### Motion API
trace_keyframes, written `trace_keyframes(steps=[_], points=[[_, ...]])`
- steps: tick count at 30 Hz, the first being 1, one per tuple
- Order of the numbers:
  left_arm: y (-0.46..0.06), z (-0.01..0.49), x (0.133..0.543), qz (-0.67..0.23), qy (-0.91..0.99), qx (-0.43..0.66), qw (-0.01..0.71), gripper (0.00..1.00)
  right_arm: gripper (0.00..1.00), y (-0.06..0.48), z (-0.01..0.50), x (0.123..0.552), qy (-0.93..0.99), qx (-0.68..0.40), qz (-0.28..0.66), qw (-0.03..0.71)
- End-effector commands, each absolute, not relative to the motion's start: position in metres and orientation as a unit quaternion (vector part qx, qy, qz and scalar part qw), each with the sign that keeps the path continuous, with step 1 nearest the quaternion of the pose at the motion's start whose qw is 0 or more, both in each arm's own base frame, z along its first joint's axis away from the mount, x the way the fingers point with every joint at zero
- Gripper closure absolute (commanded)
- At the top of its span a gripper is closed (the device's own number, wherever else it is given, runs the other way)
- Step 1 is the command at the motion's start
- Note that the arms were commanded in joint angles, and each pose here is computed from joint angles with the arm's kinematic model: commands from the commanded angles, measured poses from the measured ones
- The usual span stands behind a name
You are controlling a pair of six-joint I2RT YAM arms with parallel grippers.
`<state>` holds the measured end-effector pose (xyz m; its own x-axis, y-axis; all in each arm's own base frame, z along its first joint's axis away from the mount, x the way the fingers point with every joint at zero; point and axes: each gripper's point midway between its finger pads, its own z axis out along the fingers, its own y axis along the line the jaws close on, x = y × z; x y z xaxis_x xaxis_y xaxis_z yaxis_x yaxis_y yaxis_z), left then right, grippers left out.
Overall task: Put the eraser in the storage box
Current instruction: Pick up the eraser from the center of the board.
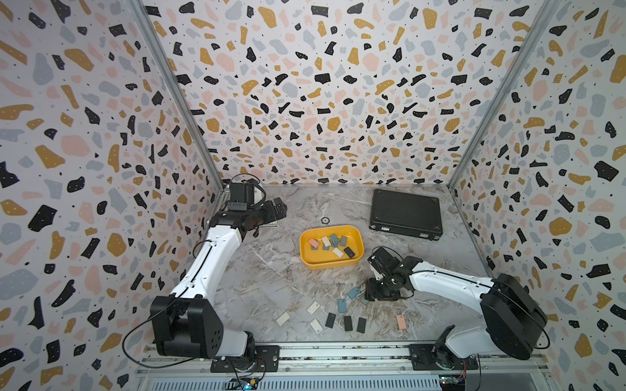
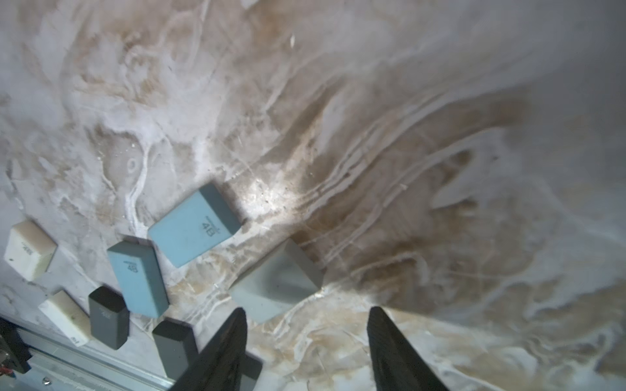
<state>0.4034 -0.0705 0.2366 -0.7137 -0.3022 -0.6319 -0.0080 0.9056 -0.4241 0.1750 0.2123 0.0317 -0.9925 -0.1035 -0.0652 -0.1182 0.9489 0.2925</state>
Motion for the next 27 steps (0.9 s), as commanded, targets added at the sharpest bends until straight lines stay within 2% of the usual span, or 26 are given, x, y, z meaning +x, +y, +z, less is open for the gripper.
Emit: trace_keyframes(steps=[1, 27], points=[[-0.069, 0.246, 0.403, -0.202, 0.897, -0.084, 0.385, 0.0, 0.41, 0.226, 0.036, 0.176, 0.983, -0.066, 0.173, 0.018], [-0.073, 0.24, 0.406, -0.214, 0.897, -0.085, 0.378, 0.0, 0.43, 0.239, 0.046, 0.2, 0.983, -0.121, 0.133, 0.044]])
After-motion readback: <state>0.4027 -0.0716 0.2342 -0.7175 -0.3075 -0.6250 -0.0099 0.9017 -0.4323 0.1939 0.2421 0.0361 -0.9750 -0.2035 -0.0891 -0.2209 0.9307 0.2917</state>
